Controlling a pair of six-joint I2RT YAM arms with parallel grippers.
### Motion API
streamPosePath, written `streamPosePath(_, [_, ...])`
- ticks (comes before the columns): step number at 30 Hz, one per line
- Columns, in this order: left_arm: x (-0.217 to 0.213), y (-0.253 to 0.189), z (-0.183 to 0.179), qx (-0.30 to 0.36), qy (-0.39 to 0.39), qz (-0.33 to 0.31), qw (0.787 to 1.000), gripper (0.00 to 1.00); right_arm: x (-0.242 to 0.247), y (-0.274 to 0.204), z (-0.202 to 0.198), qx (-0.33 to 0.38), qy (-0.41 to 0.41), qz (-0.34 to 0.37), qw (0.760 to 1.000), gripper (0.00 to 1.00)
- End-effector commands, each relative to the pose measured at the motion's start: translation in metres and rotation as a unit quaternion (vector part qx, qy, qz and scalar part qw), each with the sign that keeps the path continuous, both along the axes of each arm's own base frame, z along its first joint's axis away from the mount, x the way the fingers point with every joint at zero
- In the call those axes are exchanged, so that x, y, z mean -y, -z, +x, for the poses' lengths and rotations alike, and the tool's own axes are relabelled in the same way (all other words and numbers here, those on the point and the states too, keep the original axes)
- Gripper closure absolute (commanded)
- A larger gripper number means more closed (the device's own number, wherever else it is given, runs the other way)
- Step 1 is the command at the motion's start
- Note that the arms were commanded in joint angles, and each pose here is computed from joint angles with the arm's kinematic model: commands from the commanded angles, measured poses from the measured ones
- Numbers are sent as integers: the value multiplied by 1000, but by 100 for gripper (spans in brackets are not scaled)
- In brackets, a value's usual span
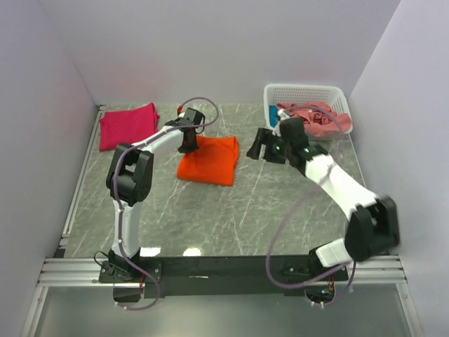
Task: Fold and stack the t-shirts
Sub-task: Neatly place the folded tshirt to the corner
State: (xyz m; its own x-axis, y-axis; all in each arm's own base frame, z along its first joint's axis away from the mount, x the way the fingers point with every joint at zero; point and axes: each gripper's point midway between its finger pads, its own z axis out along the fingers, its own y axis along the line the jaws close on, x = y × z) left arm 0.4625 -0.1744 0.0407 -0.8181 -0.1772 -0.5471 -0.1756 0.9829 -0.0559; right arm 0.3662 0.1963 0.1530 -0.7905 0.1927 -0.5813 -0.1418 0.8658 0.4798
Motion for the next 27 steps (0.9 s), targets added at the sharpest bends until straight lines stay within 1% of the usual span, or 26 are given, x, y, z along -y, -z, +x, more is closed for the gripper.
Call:
streamPosePath(1, [-53, -78, 30, 98, -21, 135, 986, 99, 24, -4, -23, 36, 45, -13, 998, 16])
streamPosePath(2, [-59, -84, 36, 110, -23, 149, 982, 99, 29, -18, -31, 57, 53, -4, 997, 16])
streamPosePath(3, [-68, -90, 40, 114, -15, 173, 978, 99, 36, -6, -42, 49, 62, -11, 997, 16])
streamPosePath(4, [-74, -97, 48, 123, -17, 185, 975, 99, 39, -6, -48, 53, 66, -9, 996, 16])
streamPosePath(5, [-82, -103, 53, 130, -22, 200, 971, 99, 43, -16, -54, 71, 71, -4, 995, 16])
streamPosePath(6, [-91, -108, 60, 135, -18, 212, 968, 99, 49, -7, -63, 63, 75, -10, 995, 16])
streamPosePath(8, [-99, -120, 72, 147, -19, 217, 965, 99, 57, -12, -72, 79, 80, -17, 993, 16])
streamPosePath(9, [-109, -126, 77, 153, -19, 227, 962, 99, 63, -5, -78, 72, 86, -29, 993, 16])
streamPosePath(11, [-119, -139, 85, 168, -24, 244, 955, 99, 74, -8, -83, 86, 99, -47, 990, 16])
streamPosePath(13, [-133, -155, 91, 181, -35, 275, 944, 100, 84, -4, -88, 87, 110, -65, 988, 15])
streamPosePath(15, [-147, -162, 96, 183, -22, 297, 937, 99, 88, -7, -92, 99, 111, -68, 987, 15])
streamPosePath(16, [-151, -169, 99, 193, -26, 302, 933, 100, 89, -8, -93, 103, 110, -70, 986, 15])
streamPosePath(18, [-164, -178, 100, 192, -33, 322, 926, 99, 93, -9, -94, 110, 115, -73, 984, 15])
streamPosePath(21, [-171, -193, 104, 196, -40, 334, 921, 99, 96, -4, -95, 105, 117, -80, 984, 15])
streamPosePath(24, [-174, -218, 107, 218, -46, 343, 913, 99, 100, 0, -94, 102, 122, -94, 983, 15])
streamPosePath(27, [-175, -243, 110, 244, -52, 326, 912, 99, 106, -2, -93, 105, 132, -104, 980, 15])
